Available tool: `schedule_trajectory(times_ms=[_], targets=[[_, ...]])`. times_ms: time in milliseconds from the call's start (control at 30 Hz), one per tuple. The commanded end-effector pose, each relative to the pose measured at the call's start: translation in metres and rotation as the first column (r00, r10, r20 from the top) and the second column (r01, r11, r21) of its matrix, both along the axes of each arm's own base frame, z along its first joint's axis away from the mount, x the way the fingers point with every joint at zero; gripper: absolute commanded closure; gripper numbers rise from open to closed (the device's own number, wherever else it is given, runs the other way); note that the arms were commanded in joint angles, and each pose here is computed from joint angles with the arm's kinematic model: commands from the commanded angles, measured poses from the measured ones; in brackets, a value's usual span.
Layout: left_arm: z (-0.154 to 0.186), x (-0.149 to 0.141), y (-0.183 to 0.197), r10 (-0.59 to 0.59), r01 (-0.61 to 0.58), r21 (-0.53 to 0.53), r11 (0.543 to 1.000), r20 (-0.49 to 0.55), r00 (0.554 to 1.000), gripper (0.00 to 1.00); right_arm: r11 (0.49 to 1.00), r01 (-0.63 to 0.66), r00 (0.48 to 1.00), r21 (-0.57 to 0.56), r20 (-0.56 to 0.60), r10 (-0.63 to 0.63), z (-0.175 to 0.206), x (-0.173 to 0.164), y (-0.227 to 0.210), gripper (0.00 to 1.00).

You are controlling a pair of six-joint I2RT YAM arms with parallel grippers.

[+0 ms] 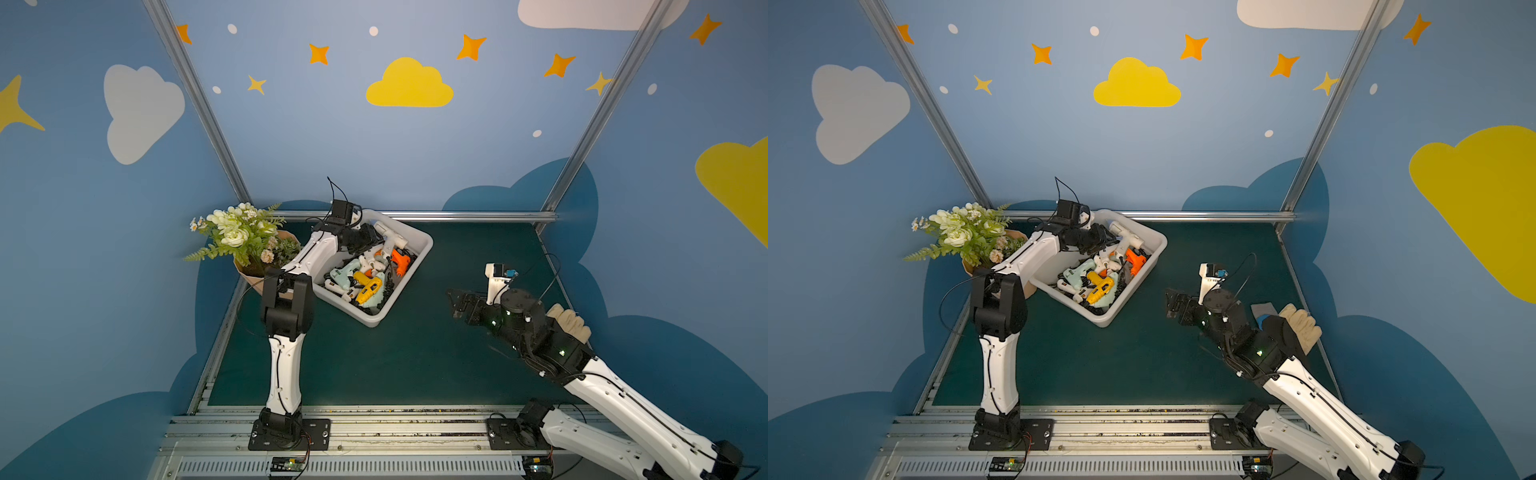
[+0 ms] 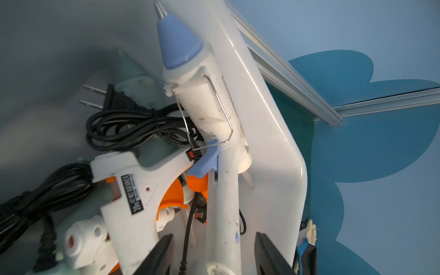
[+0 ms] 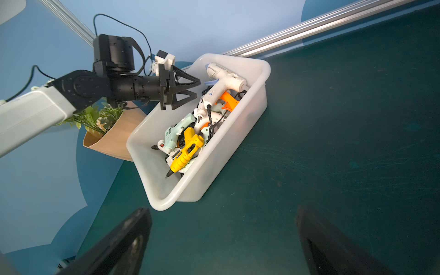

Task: Put the hot melt glue gun into the storage box
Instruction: Place the hot melt adhesive gun in the storage box.

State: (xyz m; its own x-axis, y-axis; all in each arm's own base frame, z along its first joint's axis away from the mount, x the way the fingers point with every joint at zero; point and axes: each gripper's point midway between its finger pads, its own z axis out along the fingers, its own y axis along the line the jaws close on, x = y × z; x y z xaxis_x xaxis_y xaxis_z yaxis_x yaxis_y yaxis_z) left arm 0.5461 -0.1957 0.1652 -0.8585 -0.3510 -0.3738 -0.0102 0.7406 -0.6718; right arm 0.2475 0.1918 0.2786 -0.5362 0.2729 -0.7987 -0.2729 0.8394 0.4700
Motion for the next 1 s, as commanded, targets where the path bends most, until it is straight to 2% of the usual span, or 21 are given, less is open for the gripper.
schedule_trajectory(times_ms=[0,133,267,467,700,800,967], targets=[[0.035,0.0,0.011,0.028,-0.031,0.026,0.999,0.113,0.993,0.46,1.0,-0.001,1.0,0.0,-0.001,0.001,0.001,0.0,0.0,0.02],[0.051,-0.012,-0.003,-0.027,0.024,0.023,0.999,0.154,0.988,0.54,1.0,-0.002,1.0,0.006,-0.005,0.002,0.0,0.0,0.002,0.02],[0.066,-0.031,-0.018,-0.068,0.061,0.039,0.997,0.204,0.977,0.52,1.0,-0.001,1.0,-0.001,-0.01,0.001,-0.001,0.0,0.001,0.02],[0.097,-0.068,-0.022,-0.068,0.046,0.075,0.996,0.314,0.947,0.36,0.998,0.049,0.999,-0.029,-0.002,-0.049,-0.001,-0.003,-0.015,0.02],[0.135,-0.126,0.004,-0.015,-0.048,0.124,0.991,0.463,0.886,0.04,0.981,0.174,0.984,-0.084,0.043,-0.171,-0.004,-0.007,-0.053,0.02],[0.145,-0.154,0.02,0.004,-0.093,0.144,0.985,0.522,0.853,0.0,0.963,0.247,0.968,-0.108,0.066,-0.241,-0.006,-0.012,-0.075,0.02],[0.148,-0.202,0.049,0.035,-0.159,0.15,0.976,0.611,0.791,0.0,0.934,0.342,0.936,-0.105,0.126,-0.329,-0.003,-0.024,-0.109,0.01]])
